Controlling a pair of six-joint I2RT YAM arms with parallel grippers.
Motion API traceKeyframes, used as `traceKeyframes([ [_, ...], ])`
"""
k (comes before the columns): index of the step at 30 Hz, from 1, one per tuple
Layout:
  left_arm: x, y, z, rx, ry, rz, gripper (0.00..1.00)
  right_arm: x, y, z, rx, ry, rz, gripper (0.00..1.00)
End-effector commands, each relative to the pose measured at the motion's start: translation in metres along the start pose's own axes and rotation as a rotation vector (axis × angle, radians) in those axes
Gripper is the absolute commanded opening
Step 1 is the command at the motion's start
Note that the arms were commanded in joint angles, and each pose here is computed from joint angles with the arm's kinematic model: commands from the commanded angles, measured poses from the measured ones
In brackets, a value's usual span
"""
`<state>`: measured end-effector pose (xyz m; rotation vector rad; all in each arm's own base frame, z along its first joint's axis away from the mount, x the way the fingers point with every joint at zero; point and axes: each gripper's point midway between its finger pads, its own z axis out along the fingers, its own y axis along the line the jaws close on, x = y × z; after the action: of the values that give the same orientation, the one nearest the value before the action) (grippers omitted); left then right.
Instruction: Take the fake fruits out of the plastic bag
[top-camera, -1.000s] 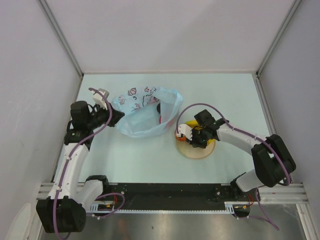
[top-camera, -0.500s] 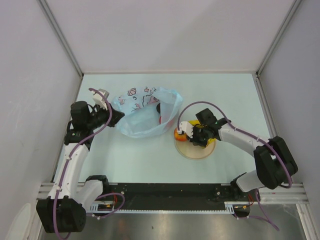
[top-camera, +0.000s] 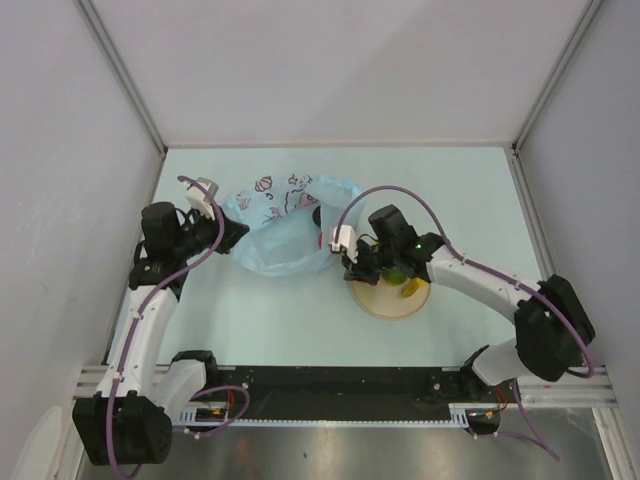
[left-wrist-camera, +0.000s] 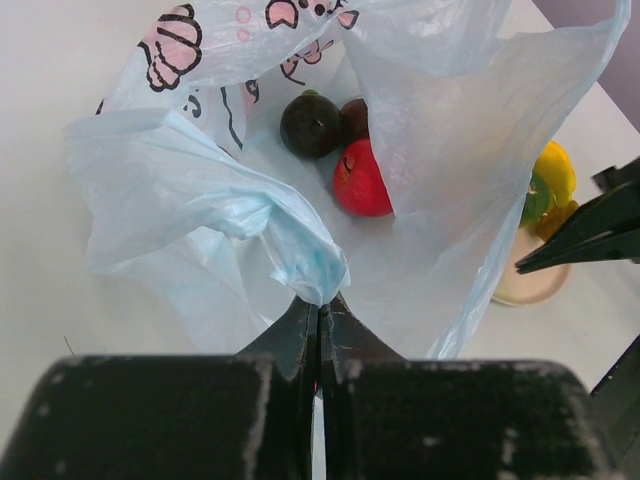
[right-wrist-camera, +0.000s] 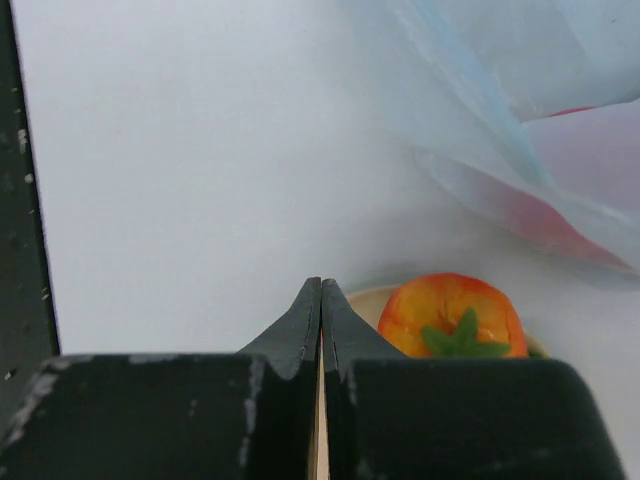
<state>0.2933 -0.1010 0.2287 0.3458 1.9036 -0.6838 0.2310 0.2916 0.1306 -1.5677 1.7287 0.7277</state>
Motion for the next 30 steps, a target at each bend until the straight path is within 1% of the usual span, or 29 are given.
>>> traceKeyframes([
  [1,-0.016,-0.003,-0.004,0.001,-0.045,0.022,0.0,-0.02,-0.027,0.025,0.104,-0.059,0.042,0.0],
  [3,-0.015,-0.002,-0.004,-0.003,-0.047,0.022,0.0,-0.025,-0.035,0.03,0.138,-0.075,0.011,0.0],
  [5,-0.015,-0.001,-0.006,-0.009,-0.053,0.021,0.0,-0.022,-0.04,0.037,0.163,-0.054,-0.019,0.0],
  [10,-0.013,0.001,-0.01,-0.019,-0.058,0.011,0.0,-0.006,-0.044,0.044,0.181,0.008,-0.012,0.0],
  [14,-0.01,0.001,-0.01,-0.019,-0.057,0.002,0.0,0.009,-0.044,0.043,0.18,0.059,-0.032,0.0],
  [21,-0.013,0.001,-0.009,-0.015,-0.065,0.002,0.0,0.023,-0.052,0.039,0.208,0.105,-0.066,0.0],
  [30,-0.013,0.002,-0.008,-0.017,-0.064,-0.002,0.0,0.042,-0.056,0.032,0.231,0.152,-0.073,0.0],
])
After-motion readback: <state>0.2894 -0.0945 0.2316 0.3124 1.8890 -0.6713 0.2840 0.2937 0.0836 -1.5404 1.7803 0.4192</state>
